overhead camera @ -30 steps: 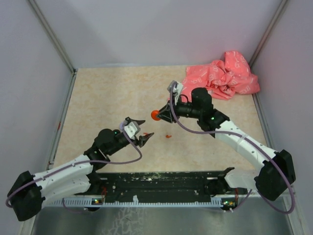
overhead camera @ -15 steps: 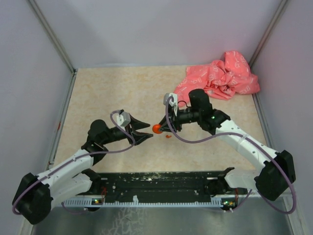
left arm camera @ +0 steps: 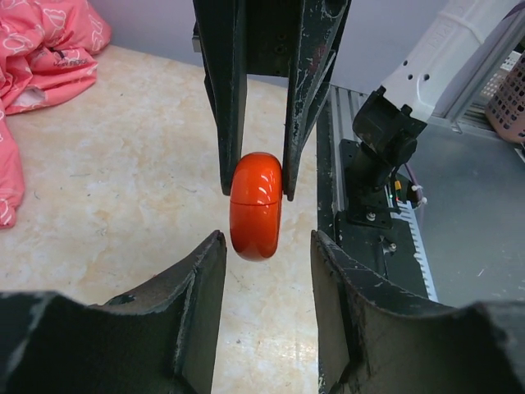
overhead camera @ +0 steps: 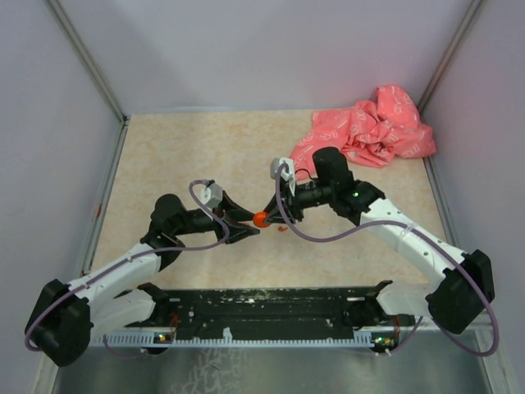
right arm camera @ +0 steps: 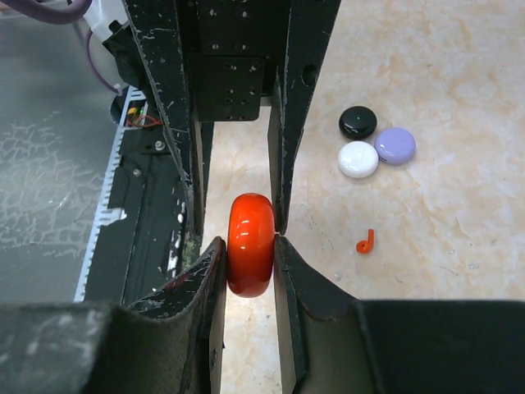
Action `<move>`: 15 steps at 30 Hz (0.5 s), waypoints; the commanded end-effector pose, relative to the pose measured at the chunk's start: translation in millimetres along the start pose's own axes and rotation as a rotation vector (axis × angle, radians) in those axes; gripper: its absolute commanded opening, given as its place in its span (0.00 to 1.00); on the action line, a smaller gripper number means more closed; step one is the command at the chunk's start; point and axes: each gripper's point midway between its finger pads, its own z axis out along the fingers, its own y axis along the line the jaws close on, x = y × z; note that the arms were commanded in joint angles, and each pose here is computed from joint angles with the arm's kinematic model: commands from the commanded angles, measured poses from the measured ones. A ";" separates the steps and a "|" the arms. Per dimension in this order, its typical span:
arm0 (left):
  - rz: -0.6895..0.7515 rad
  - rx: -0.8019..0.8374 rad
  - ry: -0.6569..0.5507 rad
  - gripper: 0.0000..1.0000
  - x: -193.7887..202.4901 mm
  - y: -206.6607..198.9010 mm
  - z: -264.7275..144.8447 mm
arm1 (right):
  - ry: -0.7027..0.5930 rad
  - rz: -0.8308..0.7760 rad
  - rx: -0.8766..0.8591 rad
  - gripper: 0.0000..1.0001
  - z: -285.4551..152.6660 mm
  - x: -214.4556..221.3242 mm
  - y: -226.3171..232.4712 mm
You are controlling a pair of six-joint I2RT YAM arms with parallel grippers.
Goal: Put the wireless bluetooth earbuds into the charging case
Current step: Pick up the charging case at the center of the board.
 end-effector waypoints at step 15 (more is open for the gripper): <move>0.027 0.053 0.032 0.40 -8.0 -5.0 2.7 | 0.095 -0.085 -0.009 0.04 10.7 -18.4 2.7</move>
